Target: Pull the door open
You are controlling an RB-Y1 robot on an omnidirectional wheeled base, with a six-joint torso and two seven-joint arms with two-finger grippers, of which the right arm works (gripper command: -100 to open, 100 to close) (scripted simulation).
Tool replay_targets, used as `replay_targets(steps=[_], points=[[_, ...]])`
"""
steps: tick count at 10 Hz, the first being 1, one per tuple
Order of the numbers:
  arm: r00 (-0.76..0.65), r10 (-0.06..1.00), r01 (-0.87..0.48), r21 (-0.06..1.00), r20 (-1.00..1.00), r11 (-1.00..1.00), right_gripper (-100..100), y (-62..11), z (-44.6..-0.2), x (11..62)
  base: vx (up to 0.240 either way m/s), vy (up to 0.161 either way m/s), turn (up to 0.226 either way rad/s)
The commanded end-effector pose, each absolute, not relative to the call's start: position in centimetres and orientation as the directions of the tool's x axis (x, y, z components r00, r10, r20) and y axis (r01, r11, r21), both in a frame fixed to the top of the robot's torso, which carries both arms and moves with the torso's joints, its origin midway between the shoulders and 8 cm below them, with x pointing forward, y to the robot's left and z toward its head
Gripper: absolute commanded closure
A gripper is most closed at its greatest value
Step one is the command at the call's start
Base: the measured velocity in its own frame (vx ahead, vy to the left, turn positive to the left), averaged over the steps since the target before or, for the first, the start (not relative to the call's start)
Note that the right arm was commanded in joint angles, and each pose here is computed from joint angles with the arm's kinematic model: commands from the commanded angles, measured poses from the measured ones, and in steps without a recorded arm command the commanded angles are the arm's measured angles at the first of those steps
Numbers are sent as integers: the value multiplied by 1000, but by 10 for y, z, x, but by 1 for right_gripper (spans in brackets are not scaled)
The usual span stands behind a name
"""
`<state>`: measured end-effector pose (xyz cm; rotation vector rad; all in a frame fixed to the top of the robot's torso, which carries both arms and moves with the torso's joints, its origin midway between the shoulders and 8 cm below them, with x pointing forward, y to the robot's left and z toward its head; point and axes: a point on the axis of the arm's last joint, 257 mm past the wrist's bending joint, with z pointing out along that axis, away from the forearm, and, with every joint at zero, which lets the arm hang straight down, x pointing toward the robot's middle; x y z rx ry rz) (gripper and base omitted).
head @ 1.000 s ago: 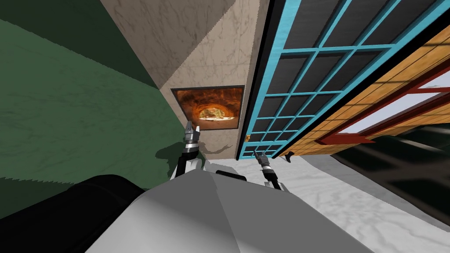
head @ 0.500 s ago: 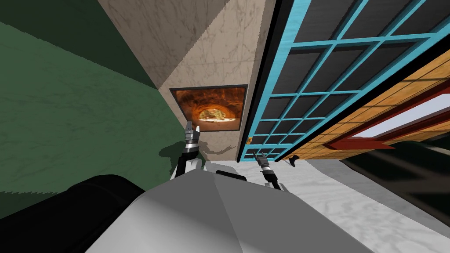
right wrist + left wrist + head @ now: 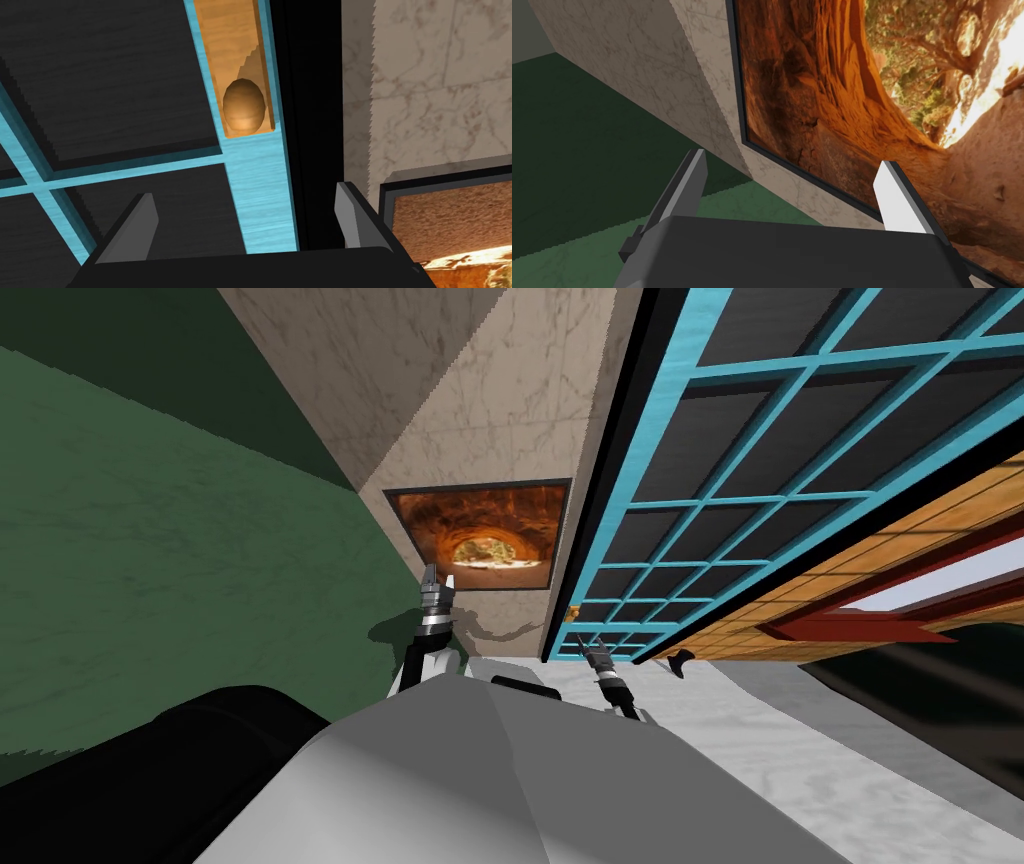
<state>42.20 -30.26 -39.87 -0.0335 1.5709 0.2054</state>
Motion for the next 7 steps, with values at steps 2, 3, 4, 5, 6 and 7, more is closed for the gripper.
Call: replay_targets(steps=[2,3,4,5,6,7], points=[[-11,110,-119,110,-994,987,-100,-326,-400,415,169,93,139],[-10,110,-100,111,-994,989,-100,-338,-400,410,201,82,210],[-8,110,-81,111,-994,991,-100,-351,-401,404,190,47,165],[-6,110,-62,110,-994,992,-100,-363,-401,399,207,41,186],[-6,110,-62,110,-994,992,-100,-363,-401,399,147,34,75],[-2,109,-32,109,-994,993,-100,-382,-400,390,175,41,221]])
